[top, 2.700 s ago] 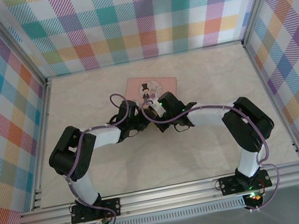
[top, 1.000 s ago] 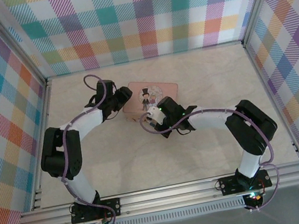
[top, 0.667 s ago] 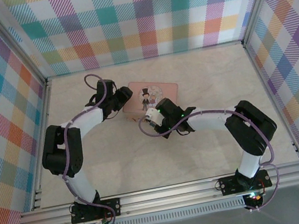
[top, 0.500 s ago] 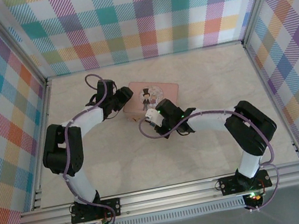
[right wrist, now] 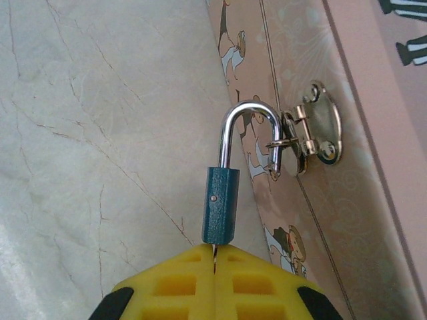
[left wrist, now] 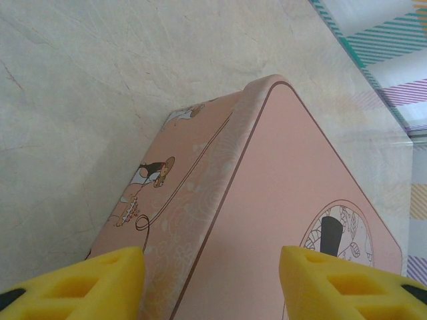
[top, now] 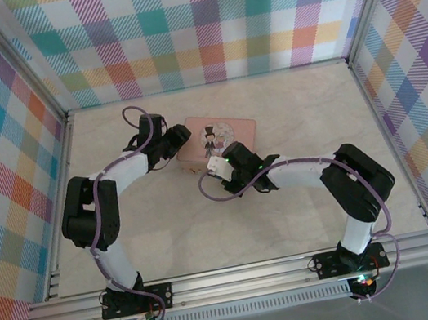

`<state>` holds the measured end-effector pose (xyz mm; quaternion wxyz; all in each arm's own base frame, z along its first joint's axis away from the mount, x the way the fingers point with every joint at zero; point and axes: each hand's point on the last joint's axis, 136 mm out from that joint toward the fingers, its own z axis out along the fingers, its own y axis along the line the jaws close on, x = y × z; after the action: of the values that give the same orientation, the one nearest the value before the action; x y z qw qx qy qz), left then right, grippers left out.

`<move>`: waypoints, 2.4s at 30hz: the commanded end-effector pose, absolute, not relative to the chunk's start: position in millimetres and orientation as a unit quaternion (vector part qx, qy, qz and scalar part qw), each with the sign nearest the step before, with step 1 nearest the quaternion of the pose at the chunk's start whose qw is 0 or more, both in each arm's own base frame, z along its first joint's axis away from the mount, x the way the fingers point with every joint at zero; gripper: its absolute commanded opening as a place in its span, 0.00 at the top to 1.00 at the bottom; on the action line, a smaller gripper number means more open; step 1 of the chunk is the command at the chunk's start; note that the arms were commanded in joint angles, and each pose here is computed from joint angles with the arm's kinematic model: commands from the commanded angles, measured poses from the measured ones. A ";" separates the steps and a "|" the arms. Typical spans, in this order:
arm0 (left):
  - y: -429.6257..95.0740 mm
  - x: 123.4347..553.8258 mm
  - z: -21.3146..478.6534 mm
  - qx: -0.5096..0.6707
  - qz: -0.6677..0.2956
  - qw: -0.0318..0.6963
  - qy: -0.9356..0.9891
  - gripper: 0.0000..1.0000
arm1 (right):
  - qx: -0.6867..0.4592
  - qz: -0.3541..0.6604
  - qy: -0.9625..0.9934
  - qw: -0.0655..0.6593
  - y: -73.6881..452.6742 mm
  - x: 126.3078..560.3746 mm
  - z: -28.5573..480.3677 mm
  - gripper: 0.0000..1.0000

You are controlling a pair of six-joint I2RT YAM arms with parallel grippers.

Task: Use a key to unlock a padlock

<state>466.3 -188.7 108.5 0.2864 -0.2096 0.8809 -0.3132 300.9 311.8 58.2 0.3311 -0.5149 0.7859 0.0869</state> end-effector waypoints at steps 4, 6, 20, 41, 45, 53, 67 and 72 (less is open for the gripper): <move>-191.2 467.7 109.5 -0.201 -0.320 0.281 0.882 0.44 | -0.516 0.087 0.771 0.362 317.2 304.0 67.8 1.00; -190.8 467.5 108.6 -0.201 -0.319 0.281 0.883 0.44 | -0.515 0.086 0.772 0.364 315.9 304.3 68.8 1.00; -192.9 466.8 105.6 -0.198 -0.322 0.276 0.884 0.44 | -0.523 0.074 0.754 0.391 317.7 310.3 77.3 1.00; -194.6 464.9 105.6 -0.196 -0.328 0.273 0.883 0.44 | -0.551 0.073 0.710 0.433 337.1 322.8 92.1 1.00; -194.4 463.1 106.9 -0.198 -0.331 0.273 0.881 0.44 | -0.547 0.083 0.711 0.435 337.8 319.5 97.3 1.00; -179.4 454.3 110.7 -0.220 -0.328 0.284 0.874 0.44 | -0.531 0.105 0.716 0.442 337.5 313.0 114.0 1.00; -149.3 414.3 134.4 -0.228 -0.309 0.313 0.869 0.42 | -0.438 0.133 0.753 0.473 310.7 309.4 164.5 1.00; -140.0 395.8 144.1 -0.224 -0.300 0.327 0.868 0.29 | -0.371 0.142 0.786 0.474 279.5 316.0 182.1 1.00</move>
<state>407.6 -152.4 138.6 0.3139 -0.2262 0.8656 -0.3180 312.5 302.4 173.6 0.4764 -0.4288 0.7558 0.1338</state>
